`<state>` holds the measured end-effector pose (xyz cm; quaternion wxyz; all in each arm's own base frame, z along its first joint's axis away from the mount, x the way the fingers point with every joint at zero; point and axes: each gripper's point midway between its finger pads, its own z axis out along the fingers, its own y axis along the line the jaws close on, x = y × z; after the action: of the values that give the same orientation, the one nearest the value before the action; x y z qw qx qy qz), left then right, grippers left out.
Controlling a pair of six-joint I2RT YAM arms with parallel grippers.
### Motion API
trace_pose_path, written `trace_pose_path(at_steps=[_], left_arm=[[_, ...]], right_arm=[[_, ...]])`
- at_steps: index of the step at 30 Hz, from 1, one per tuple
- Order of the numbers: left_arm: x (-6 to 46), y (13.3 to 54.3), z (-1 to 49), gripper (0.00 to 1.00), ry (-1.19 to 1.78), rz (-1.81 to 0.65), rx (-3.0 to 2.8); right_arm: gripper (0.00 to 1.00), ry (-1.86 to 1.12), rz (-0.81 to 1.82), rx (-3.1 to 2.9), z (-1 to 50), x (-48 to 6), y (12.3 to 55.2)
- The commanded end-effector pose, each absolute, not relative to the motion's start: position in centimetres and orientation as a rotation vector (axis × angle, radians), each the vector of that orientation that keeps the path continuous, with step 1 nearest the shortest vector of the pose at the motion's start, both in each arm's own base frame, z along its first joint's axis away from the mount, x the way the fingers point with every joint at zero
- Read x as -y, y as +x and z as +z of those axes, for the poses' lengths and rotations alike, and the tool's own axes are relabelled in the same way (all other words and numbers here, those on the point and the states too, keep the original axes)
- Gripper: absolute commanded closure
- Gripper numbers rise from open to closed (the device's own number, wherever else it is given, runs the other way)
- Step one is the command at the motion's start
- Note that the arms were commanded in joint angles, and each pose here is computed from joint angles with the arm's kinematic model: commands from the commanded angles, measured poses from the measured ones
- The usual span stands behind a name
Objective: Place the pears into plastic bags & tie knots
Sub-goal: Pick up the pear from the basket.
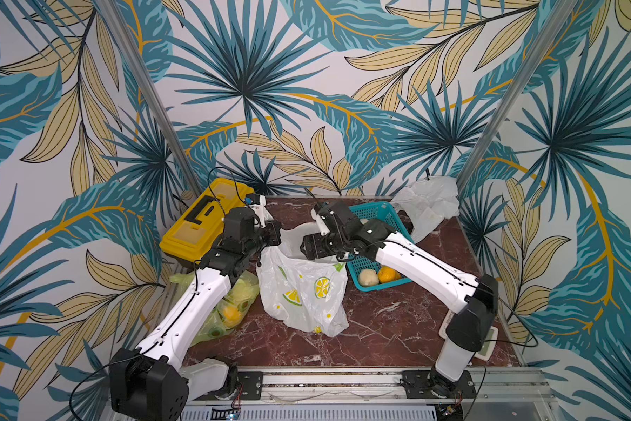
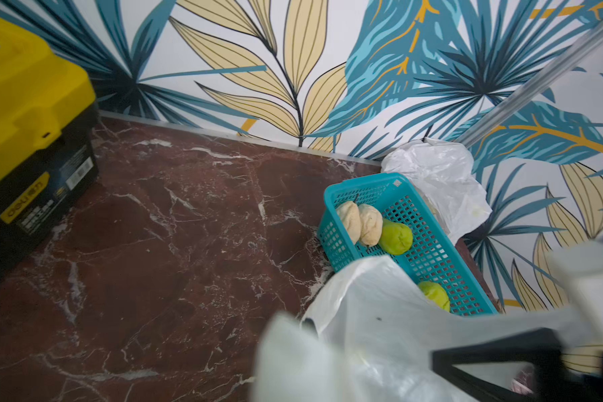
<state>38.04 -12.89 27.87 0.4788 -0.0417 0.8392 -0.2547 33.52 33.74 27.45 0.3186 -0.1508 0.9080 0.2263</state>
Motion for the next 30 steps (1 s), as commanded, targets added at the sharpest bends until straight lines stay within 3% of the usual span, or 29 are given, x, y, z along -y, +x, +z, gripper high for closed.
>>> trace_pose_path(at_steps=[1, 7, 11, 14, 17, 26, 30], left_arm=[[11.0, 38.8, 27.2, 1.0, -0.209, -0.569, -2.036], [11.4, 38.2, 28.1, 1.0, -0.228, -0.62, -2.016], [12.1, 37.7, 28.1, 0.99, -0.211, -0.635, -2.021], [12.7, 37.4, 28.2, 0.99, -0.212, -0.668, -2.02], [13.3, 37.0, 29.1, 0.99, -0.188, -0.686, -2.005], [14.3, 36.4, 28.0, 0.99, -0.165, -0.722, -2.035], [14.5, 36.1, 28.1, 0.99, -0.156, -0.725, -2.033]], right_arm=[[0.2, -0.247, 0.545, -2.316, 31.2, -27.8, 33.8], [0.23, 0.22, 0.242, -2.385, 25.1, -13.3, 37.9], [0.22, 0.365, 0.226, -2.409, 21.5, -9.2, 40.9], [0.21, 0.377, -0.008, -2.488, 17.6, -6.9, 43.3], [0.19, 0.397, -0.124, -2.538, 14.2, -6.1, 45.8], [0.19, 0.457, -0.139, -2.543, 8.1, -6.1, 52.6], [0.31, 0.441, -0.118, -2.561, 6.5, -6.6, 53.5]])
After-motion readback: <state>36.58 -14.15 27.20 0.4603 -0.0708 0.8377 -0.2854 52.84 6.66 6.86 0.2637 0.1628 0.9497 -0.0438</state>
